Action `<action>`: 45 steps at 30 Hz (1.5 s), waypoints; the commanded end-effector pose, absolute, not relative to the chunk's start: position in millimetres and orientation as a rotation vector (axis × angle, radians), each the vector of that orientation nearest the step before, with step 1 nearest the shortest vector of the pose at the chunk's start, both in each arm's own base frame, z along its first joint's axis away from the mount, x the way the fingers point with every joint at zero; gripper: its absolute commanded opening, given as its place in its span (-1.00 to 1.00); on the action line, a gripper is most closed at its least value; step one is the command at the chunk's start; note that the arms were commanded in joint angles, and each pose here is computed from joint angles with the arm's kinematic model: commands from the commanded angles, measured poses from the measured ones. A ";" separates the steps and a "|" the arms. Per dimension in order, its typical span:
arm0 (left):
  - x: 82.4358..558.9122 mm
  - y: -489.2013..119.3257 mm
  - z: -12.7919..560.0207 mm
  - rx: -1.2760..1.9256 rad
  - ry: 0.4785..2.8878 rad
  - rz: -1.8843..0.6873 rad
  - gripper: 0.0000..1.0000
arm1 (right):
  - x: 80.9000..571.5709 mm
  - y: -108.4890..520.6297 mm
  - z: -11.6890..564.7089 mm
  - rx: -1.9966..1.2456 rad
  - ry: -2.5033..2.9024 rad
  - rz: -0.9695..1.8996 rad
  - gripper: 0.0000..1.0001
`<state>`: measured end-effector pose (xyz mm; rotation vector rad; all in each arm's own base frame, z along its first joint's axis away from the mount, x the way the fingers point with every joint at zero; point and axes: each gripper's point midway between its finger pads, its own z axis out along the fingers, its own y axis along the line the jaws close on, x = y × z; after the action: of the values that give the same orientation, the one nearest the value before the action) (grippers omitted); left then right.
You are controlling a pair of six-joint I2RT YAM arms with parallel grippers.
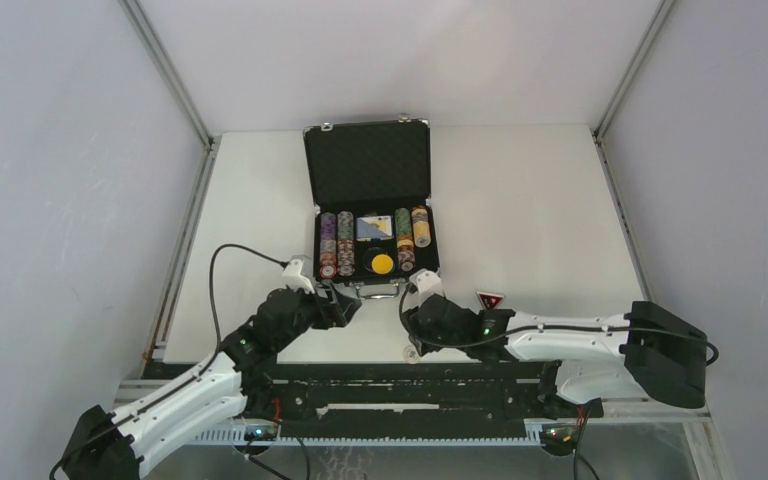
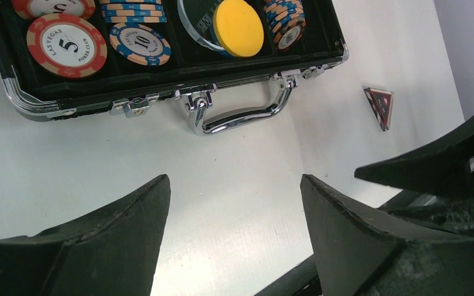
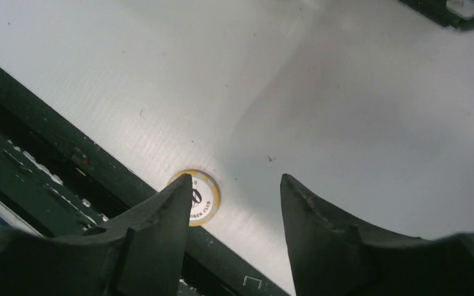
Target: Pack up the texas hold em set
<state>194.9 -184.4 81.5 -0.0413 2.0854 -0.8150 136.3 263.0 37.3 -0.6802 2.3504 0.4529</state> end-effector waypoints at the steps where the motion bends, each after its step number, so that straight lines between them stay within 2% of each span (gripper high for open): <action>1: 203.6 -188.9 106.5 -0.031 1.996 -0.840 0.64 | 137.4 274.1 53.8 -0.869 2.256 0.460 0.40; 3: 203.0 -188.2 103.7 -0.032 1.999 -0.837 0.64 | 130.3 276.9 50.8 -0.951 2.244 0.475 0.58; 7: 202.6 -184.8 99.3 -0.040 1.998 -0.824 0.64 | 119.1 282.1 46.7 -1.078 2.215 0.480 0.70; 20: 203.3 -181.4 96.6 -0.052 1.996 -0.808 0.64 | 101.3 295.0 31.3 -1.258 2.217 0.462 0.75; 25: 202.9 -181.4 96.3 -0.051 1.997 -0.809 0.64 | 99.1 296.3 24.8 -1.282 2.232 0.438 0.62; 45: 202.7 -182.8 96.2 -0.047 2.000 -0.814 0.64 | 97.7 288.5 14.8 -1.259 2.268 0.349 0.32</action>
<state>198.9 -181.7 90.5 -0.0609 2.0397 -0.8139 96.3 278.2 9.5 -1.2937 2.2727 0.3470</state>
